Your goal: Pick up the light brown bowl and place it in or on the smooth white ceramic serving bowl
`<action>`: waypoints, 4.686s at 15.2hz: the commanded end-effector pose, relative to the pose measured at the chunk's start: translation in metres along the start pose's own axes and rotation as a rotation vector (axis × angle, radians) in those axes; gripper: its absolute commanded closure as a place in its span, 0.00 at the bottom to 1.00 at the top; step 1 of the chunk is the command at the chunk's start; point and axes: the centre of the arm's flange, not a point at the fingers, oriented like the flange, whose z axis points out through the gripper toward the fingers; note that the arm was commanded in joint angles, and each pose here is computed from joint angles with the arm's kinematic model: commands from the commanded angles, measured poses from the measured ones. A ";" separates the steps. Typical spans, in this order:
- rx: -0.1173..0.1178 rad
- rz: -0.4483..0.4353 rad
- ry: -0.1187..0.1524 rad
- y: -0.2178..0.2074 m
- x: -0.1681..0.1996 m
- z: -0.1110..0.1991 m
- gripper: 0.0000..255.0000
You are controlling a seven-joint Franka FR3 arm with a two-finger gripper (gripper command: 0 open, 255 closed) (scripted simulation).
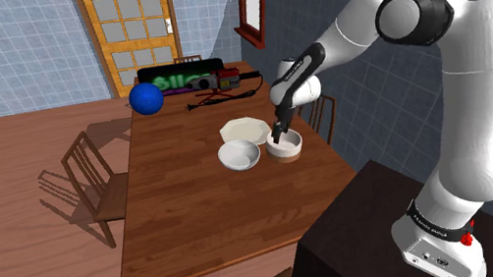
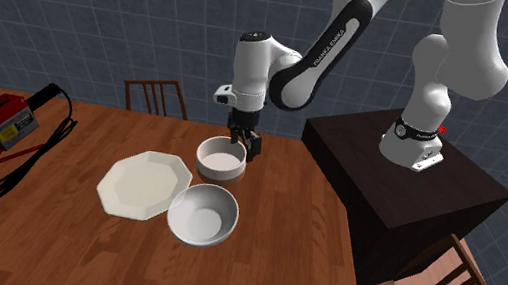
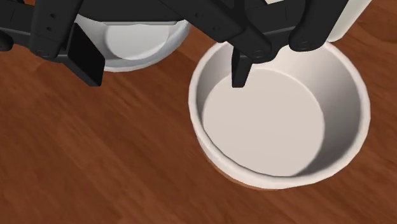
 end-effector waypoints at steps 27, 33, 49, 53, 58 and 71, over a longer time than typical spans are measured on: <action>-0.009 -0.013 -0.010 0.014 0.017 0.086 1.00; -0.009 -0.013 -0.010 0.013 0.019 0.060 1.00; -0.009 -0.013 -0.010 0.009 0.023 -0.024 1.00; -0.009 -0.013 -0.010 0.009 0.024 -0.045 1.00; -0.009 -0.013 -0.010 -0.012 0.041 -0.058 1.00; -0.009 -0.013 -0.010 -0.146 0.147 -0.072 1.00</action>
